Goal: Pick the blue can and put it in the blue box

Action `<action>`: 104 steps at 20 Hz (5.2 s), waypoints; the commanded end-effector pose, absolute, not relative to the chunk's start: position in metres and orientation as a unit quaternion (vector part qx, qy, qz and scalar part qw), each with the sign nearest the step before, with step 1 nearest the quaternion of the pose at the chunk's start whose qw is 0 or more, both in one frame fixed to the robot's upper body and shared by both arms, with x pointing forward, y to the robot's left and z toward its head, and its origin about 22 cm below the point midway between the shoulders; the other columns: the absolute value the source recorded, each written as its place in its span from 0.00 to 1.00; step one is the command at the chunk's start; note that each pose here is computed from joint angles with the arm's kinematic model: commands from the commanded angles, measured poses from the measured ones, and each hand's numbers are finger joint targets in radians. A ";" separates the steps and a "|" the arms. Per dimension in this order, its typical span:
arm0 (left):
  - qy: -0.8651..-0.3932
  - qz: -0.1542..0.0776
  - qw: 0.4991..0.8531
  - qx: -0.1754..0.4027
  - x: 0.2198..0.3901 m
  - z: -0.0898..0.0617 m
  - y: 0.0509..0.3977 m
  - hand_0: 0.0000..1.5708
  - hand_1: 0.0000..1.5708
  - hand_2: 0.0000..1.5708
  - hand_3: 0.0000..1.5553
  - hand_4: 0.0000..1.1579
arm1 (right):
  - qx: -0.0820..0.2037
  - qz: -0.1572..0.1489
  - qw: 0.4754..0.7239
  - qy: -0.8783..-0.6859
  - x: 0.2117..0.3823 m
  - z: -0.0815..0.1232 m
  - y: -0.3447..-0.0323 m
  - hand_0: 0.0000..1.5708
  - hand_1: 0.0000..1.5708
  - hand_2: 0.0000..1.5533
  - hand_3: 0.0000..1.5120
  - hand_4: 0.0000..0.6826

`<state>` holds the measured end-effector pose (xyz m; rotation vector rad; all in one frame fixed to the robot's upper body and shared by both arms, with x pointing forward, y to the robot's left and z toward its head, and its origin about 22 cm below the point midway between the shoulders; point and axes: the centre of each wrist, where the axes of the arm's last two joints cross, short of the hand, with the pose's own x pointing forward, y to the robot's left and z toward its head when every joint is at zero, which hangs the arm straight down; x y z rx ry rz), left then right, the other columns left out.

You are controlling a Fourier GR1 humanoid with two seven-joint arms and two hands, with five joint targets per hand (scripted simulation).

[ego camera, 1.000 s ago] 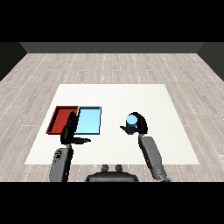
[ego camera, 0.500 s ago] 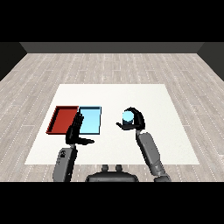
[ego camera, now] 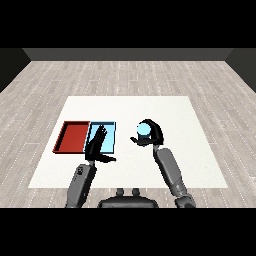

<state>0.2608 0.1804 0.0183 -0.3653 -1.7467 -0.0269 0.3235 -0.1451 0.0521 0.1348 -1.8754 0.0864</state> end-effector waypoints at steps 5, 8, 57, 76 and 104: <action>-0.746 -0.035 0.648 -0.151 0.263 0.013 0.142 0.00 0.00 0.00 0.00 0.00 | 0.068 0.055 0.591 -0.802 0.317 0.069 -0.133 0.92 0.92 0.94 0.95 0.90; -0.736 -0.046 0.659 -0.146 0.283 0.002 0.139 0.00 0.00 0.00 0.00 0.00 | 0.068 0.057 0.585 -0.806 0.308 0.035 -0.117 0.92 0.92 0.94 0.95 0.90; -0.724 -0.079 0.677 -0.103 0.293 0.010 0.063 0.00 0.00 0.00 0.00 0.00 | 0.146 0.109 0.564 -0.805 0.296 0.060 -0.067 0.96 0.96 0.95 0.93 0.82; -0.733 -0.081 0.674 -0.048 0.301 -0.021 0.069 0.53 0.53 0.55 0.37 0.55 | 0.161 0.104 0.558 -0.807 0.311 0.072 -0.053 0.93 0.93 0.93 0.93 0.84; -0.817 -0.019 0.576 0.004 0.312 -0.021 0.096 1.00 1.00 1.00 0.95 0.98 | 0.166 0.028 0.535 -0.828 0.302 0.083 -0.143 0.00 0.00 0.00 0.00 0.00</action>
